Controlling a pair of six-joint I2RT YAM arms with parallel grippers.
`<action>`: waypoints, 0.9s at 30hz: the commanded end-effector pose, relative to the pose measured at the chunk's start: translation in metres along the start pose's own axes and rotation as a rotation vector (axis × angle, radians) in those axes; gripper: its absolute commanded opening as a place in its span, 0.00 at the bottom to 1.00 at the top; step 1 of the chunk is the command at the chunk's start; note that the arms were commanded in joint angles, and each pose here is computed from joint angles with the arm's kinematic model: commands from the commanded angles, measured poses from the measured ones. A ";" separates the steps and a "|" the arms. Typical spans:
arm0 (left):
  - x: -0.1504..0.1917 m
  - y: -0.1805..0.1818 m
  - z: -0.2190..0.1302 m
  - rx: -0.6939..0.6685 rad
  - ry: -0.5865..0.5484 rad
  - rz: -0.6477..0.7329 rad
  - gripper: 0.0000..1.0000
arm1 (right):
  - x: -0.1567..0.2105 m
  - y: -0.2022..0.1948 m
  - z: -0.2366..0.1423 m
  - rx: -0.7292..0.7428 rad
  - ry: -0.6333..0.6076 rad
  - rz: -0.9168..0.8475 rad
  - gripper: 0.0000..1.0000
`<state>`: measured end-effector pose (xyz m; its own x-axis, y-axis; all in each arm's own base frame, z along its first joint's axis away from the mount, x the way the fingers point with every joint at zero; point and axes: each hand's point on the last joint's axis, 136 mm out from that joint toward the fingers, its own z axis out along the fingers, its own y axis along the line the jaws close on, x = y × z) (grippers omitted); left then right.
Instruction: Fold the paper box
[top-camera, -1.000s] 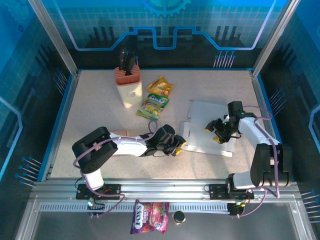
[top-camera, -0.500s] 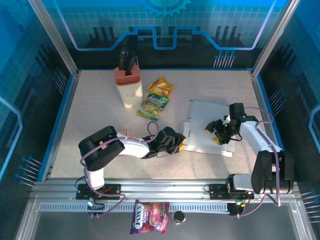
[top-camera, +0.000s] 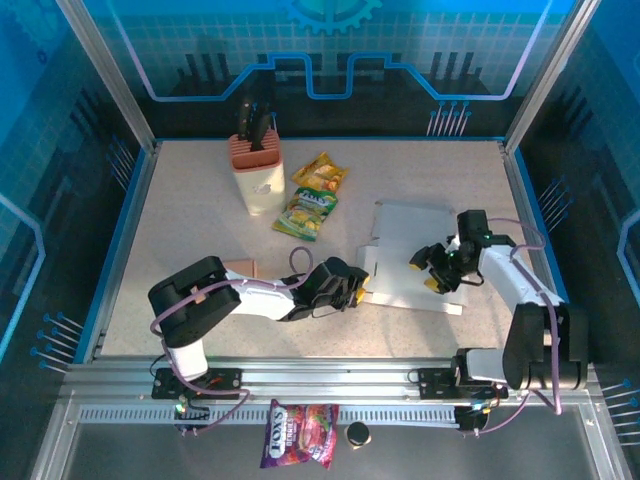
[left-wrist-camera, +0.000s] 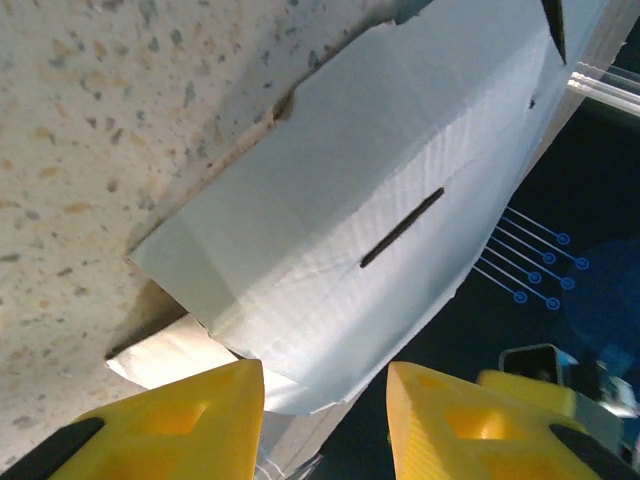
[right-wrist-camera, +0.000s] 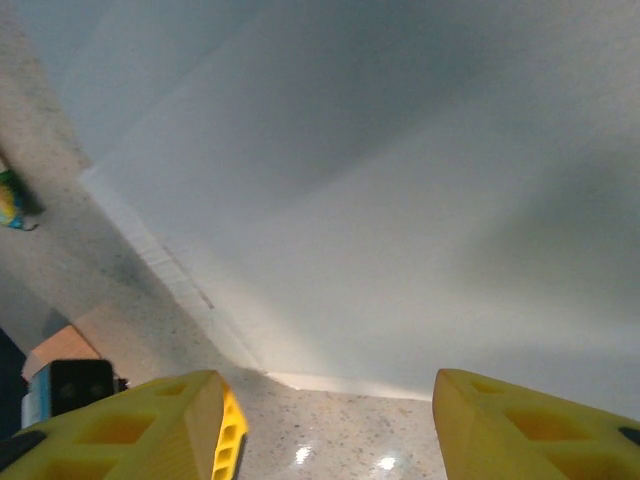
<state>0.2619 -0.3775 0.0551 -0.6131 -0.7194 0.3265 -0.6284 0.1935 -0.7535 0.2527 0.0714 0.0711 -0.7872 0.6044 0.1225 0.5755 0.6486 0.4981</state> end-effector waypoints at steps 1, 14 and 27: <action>-0.008 0.015 -0.006 -0.039 -0.051 -0.035 0.38 | -0.022 -0.006 -0.006 0.039 -0.042 -0.004 0.58; -0.014 0.021 -0.002 -0.023 -0.064 -0.065 0.39 | -0.094 -0.058 -0.046 0.135 -0.187 0.120 0.59; -0.019 0.032 0.001 -0.041 -0.075 -0.080 0.39 | -0.100 -0.080 -0.017 0.236 -0.096 0.139 0.58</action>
<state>0.2562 -0.3643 0.0343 -0.5506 -0.7612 0.3427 -0.6775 0.1676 -0.7162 0.2843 -0.0510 0.0366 -0.6569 0.7502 0.0748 0.7331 0.6125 0.2956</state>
